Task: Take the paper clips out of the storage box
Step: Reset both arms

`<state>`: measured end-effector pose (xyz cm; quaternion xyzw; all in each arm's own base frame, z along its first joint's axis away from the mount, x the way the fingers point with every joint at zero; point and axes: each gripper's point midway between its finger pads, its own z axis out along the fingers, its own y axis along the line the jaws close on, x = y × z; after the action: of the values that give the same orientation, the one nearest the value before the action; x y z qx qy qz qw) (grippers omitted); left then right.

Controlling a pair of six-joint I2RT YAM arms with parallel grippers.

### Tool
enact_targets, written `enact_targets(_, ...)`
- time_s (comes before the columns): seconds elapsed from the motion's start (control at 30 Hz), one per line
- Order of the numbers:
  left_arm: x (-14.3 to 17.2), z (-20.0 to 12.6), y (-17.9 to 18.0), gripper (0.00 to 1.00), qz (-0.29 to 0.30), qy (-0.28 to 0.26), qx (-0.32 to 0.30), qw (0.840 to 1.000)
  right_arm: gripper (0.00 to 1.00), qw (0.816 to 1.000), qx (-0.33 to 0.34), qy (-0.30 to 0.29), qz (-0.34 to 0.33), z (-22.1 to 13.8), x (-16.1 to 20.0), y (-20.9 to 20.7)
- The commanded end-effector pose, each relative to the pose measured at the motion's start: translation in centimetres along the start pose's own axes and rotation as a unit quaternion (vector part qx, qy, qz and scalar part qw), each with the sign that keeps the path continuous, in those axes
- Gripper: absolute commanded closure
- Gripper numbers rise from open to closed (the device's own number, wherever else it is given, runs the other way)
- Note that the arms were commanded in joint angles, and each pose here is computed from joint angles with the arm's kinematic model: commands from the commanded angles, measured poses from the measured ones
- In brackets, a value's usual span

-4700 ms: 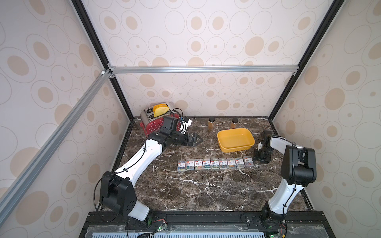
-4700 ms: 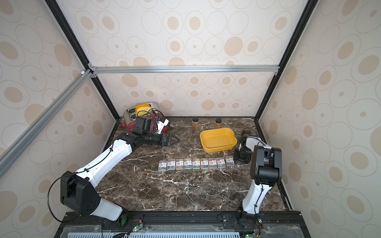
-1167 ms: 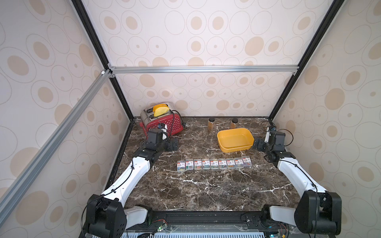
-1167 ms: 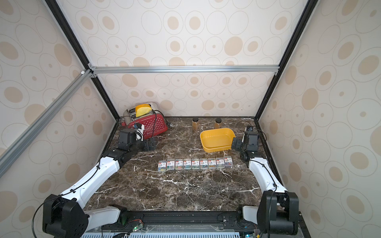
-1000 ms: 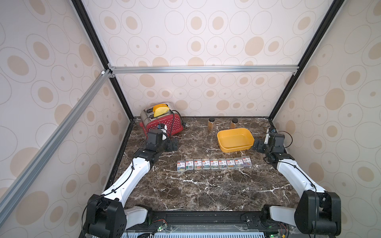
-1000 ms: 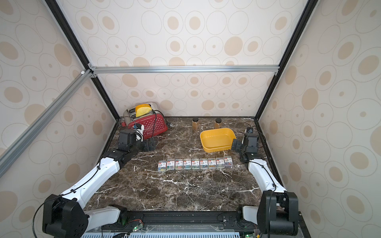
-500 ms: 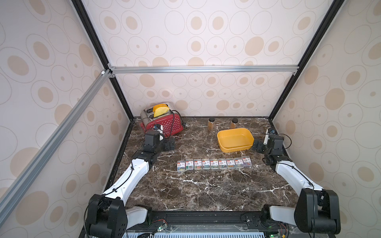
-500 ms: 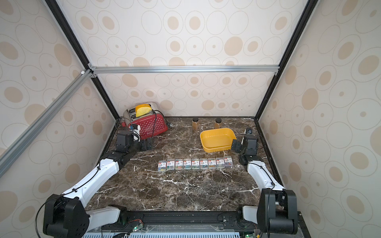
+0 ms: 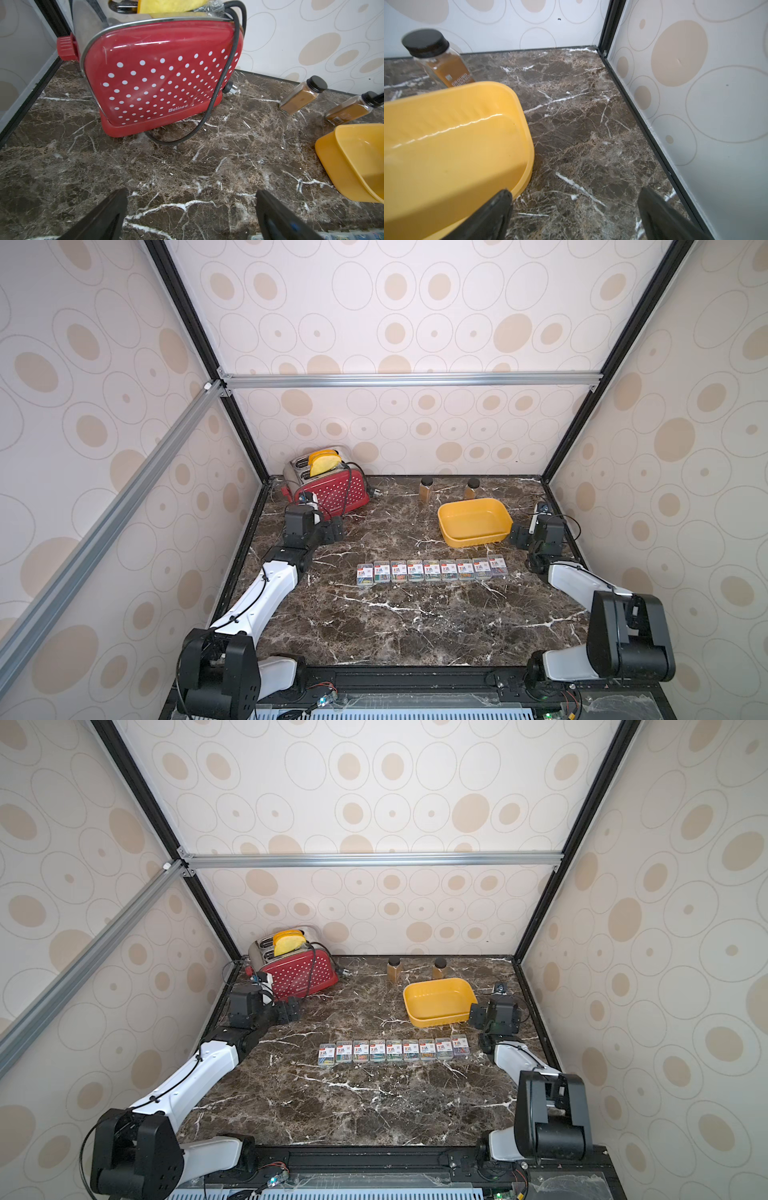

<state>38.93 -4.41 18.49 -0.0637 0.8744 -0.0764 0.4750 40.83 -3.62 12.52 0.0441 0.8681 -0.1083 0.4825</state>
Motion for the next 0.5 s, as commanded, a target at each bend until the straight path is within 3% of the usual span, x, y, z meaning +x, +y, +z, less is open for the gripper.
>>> enact_targets(0.0,-0.9,-0.2,1.0,0.01,0.012,-0.018,-0.018,1.0,0.0,1.0,0.017,0.012,-0.022,-0.6,-0.5,-1.1)
enact_targets(0.1,-0.7,0.1,2.0,0.01,0.008,-0.017,-0.029,0.999,0.0,0.999,0.018,0.024,-0.018,-1.2,1.5,-1.3)
enact_targets(0.27,-0.6,0.7,2.9,0.01,0.021,-0.016,-0.044,0.999,0.0,0.999,0.016,-0.039,-0.032,-0.9,2.0,-1.0)
enact_targets(0.47,-1.3,1.4,4.1,0.01,0.021,-0.029,-0.058,0.998,0.0,0.997,-0.007,-0.061,-0.038,-0.1,3.5,0.2)
